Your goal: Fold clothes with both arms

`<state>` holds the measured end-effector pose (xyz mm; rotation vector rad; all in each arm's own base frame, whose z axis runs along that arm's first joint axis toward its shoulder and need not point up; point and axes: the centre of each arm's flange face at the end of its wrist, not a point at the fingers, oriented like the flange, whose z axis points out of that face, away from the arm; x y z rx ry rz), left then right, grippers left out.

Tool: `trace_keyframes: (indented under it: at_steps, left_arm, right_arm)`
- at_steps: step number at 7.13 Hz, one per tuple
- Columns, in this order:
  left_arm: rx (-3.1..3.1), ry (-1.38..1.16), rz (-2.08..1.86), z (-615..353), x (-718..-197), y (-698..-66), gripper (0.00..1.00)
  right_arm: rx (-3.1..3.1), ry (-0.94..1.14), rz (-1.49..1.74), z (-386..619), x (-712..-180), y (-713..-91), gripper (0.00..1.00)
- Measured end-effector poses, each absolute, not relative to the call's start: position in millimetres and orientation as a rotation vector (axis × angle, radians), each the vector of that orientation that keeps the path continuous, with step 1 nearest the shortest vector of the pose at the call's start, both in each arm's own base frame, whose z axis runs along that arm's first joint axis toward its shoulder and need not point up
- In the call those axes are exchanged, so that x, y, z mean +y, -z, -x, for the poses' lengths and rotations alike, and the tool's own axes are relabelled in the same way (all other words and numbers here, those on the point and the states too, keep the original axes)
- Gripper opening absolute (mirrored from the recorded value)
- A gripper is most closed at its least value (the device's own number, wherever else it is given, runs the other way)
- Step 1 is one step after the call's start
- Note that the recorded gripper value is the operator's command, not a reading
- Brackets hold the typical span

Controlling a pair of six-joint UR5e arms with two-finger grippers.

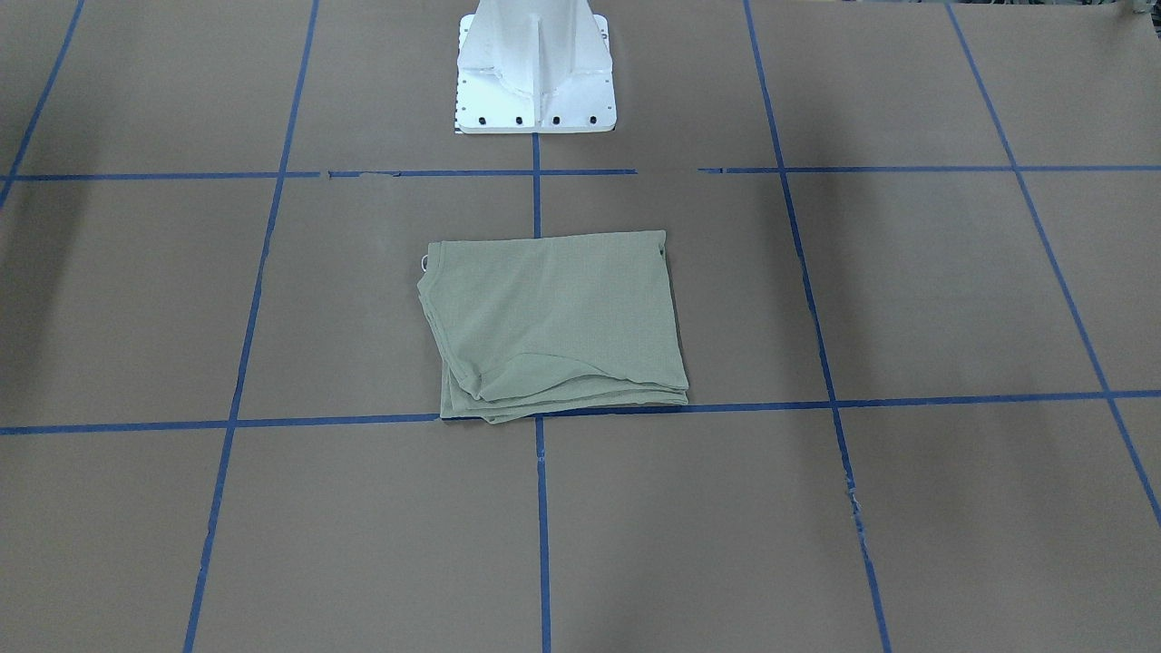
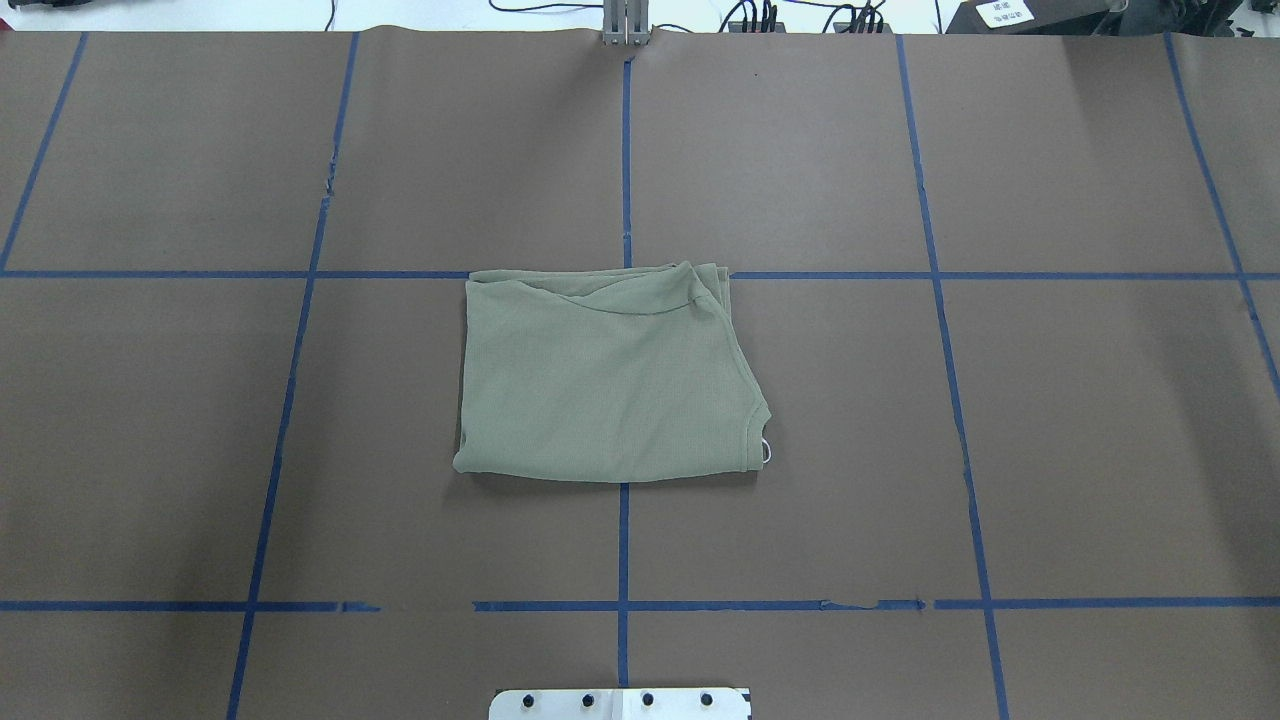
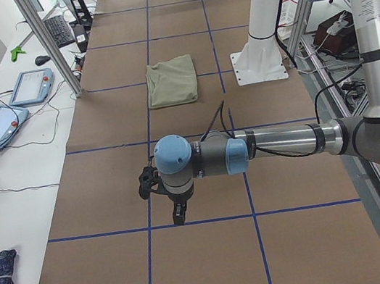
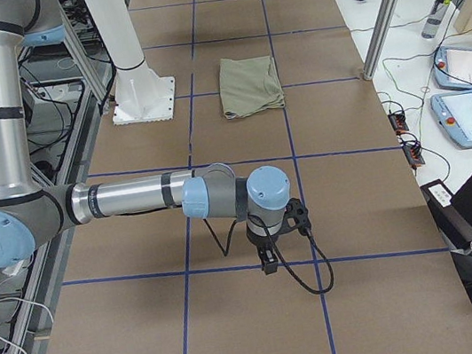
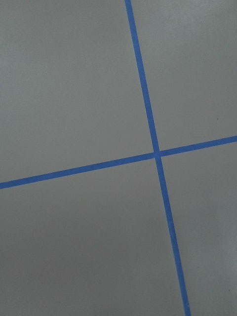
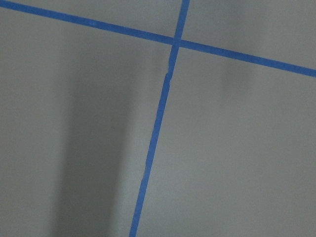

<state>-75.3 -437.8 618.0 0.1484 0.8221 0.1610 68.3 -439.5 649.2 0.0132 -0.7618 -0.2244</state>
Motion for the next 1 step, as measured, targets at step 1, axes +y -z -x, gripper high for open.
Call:
trace_keyframes:
  at_steps: [1]
  left_arm:
    - [0.822,-0.161,-0.148,75.3,-437.8,-618.0,1.00]
  right_arm:
    - [-0.762,0.224,-0.013,-68.3,-439.6,-649.0,1.00]
